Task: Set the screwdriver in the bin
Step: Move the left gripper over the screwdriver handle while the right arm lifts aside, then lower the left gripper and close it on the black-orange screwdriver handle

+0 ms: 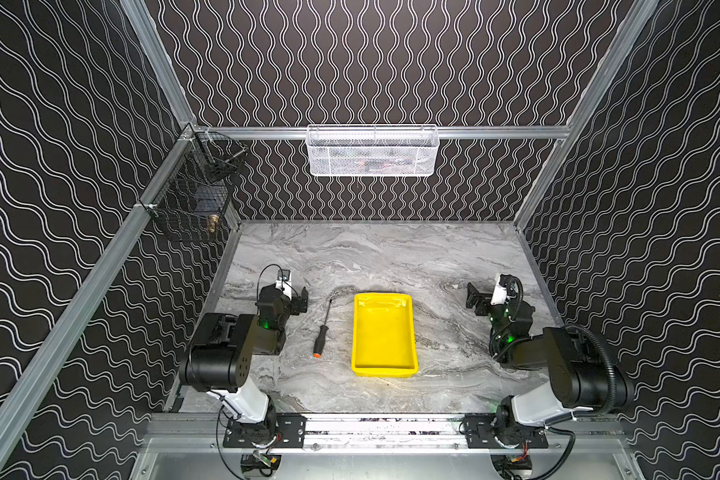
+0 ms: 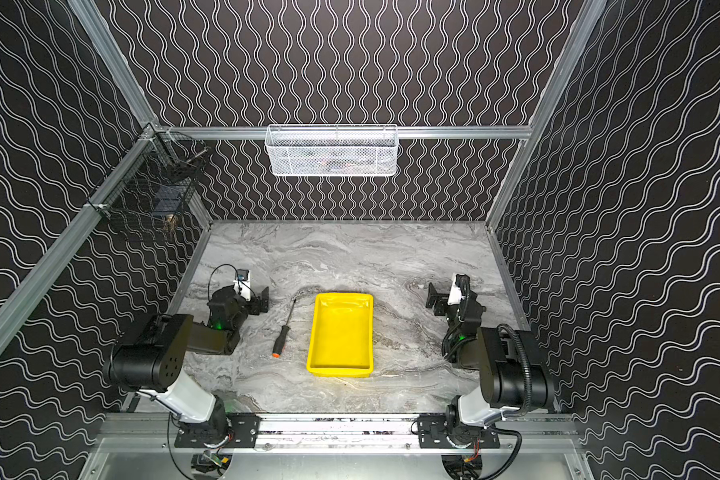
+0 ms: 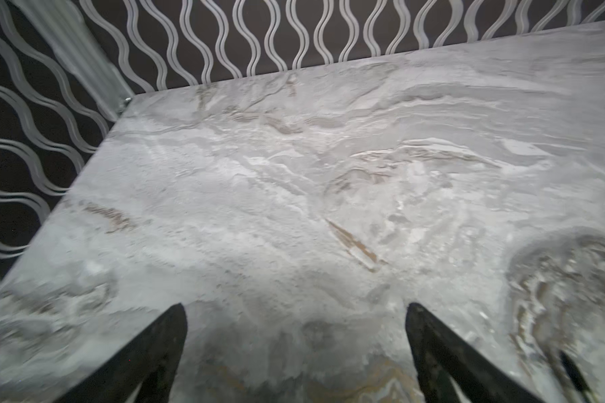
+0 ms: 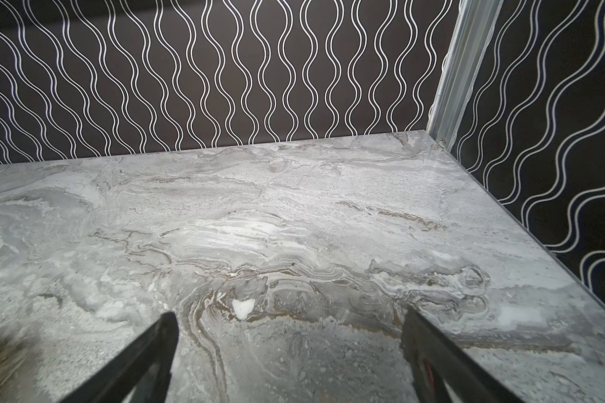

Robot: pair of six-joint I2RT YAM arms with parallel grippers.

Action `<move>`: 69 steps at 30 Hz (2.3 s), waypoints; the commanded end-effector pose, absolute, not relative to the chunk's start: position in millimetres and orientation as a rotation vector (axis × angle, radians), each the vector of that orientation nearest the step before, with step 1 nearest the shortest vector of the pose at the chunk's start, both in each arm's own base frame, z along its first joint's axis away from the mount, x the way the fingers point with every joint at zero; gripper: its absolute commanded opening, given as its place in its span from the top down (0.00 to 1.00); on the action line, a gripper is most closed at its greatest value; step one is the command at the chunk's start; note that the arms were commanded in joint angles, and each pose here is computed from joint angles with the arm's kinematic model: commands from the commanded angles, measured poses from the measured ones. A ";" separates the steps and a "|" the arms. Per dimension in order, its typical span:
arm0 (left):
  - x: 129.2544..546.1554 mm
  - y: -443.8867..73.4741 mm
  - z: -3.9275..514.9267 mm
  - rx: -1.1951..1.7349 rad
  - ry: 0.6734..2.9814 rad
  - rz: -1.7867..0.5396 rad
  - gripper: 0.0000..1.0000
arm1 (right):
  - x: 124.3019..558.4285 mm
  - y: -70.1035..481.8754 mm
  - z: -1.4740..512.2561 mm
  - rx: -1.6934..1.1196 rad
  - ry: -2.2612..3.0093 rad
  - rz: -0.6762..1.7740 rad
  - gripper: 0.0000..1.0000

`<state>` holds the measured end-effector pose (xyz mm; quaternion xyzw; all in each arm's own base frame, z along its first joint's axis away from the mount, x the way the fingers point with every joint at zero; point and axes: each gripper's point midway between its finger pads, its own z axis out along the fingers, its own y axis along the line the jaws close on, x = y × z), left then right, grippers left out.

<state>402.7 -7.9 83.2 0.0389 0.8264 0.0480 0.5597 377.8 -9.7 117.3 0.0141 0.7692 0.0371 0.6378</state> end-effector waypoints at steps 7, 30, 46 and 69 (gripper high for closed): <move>396.3 2.4 179.8 -0.327 1.977 -0.020 0.01 | 382.8 -16.7 171.8 0.179 1.845 0.135 0.00; 250.6 -109.0 82.8 -0.169 2.693 -0.256 0.01 | 335.3 46.4 219.9 0.137 2.168 0.584 0.01; 233.0 -120.1 35.2 -0.057 2.875 -0.164 0.14 | 321.1 53.0 179.8 0.098 2.240 0.612 0.01; 245.9 -122.9 19.8 0.027 2.837 -0.085 0.50 | 325.8 53.9 175.9 0.085 2.249 0.616 0.01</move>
